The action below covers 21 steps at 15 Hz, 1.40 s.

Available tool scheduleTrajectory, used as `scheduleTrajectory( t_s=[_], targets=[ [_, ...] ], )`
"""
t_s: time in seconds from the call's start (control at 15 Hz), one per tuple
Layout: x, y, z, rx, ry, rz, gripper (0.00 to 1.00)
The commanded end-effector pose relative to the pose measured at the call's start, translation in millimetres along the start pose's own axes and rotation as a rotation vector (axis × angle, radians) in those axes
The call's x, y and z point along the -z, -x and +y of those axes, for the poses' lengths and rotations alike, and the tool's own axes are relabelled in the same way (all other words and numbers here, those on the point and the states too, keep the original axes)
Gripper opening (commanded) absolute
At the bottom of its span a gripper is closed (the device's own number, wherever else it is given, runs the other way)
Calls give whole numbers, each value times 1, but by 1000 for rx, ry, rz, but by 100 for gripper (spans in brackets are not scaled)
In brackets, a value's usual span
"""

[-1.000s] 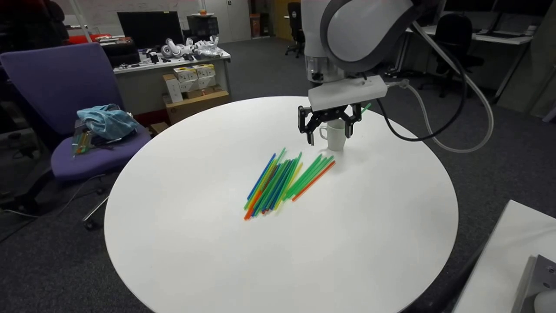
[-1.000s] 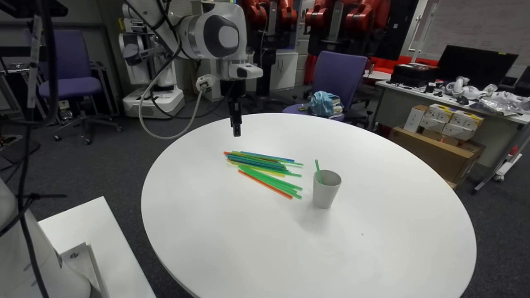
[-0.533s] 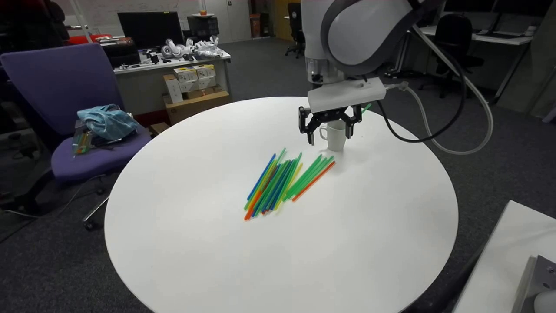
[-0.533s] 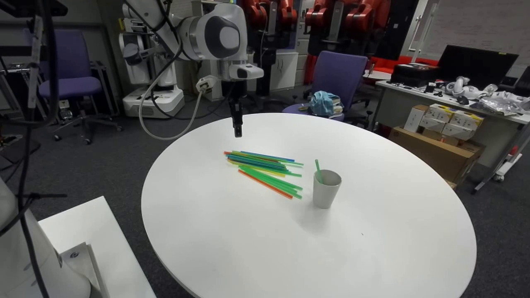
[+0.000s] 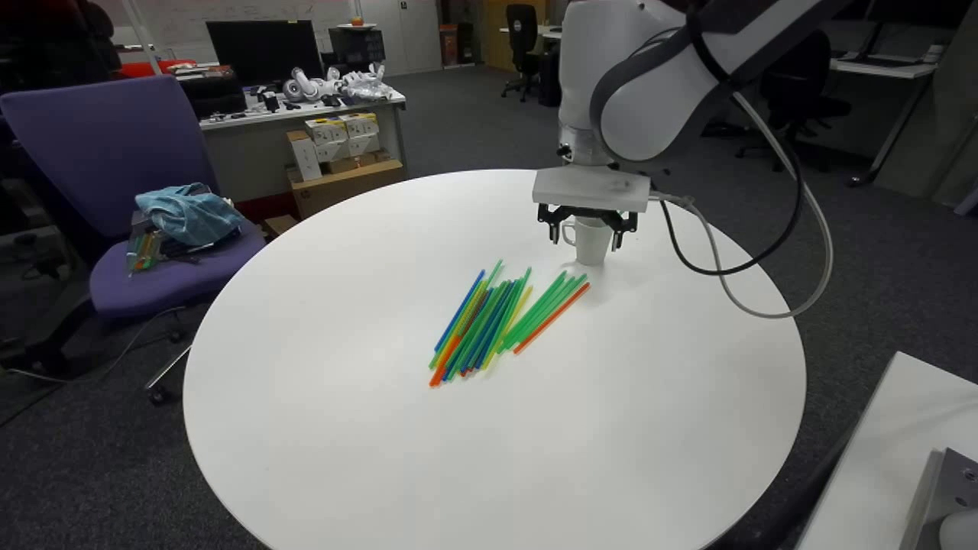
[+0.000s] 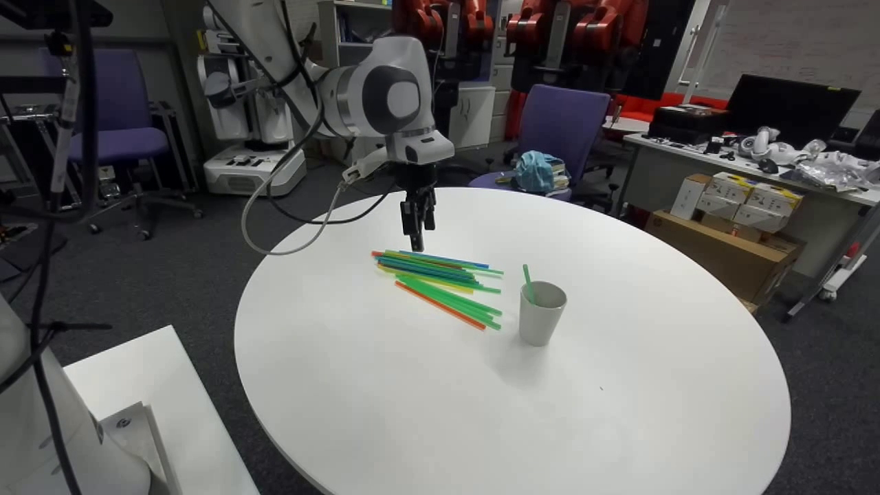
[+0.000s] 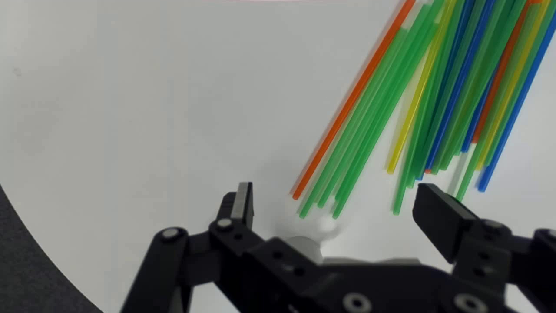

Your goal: Pick up the orange straw on the edge of the pile and place it in the mug

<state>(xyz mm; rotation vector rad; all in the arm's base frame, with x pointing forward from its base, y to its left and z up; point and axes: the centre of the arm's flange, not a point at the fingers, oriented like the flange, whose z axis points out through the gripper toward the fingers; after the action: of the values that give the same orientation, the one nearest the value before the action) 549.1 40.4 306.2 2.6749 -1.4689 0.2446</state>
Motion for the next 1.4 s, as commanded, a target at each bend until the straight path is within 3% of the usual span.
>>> scheduleTrajectory(
  t_s=[0.0,0.4,0.67,1.0,1.13,1.2,1.33],
  targets=[
    [-26,-5,15,-104,-37,32,100],
    [-65,-20,33,-251,-52,89,100],
    [-90,-25,41,-317,-18,97,100],
    [-122,-18,47,-339,35,12,100],
    [-126,-15,46,-321,40,-82,100],
    [-128,-11,45,-342,60,-15,100],
    [-132,-5,43,-327,56,-59,100]
  ],
)
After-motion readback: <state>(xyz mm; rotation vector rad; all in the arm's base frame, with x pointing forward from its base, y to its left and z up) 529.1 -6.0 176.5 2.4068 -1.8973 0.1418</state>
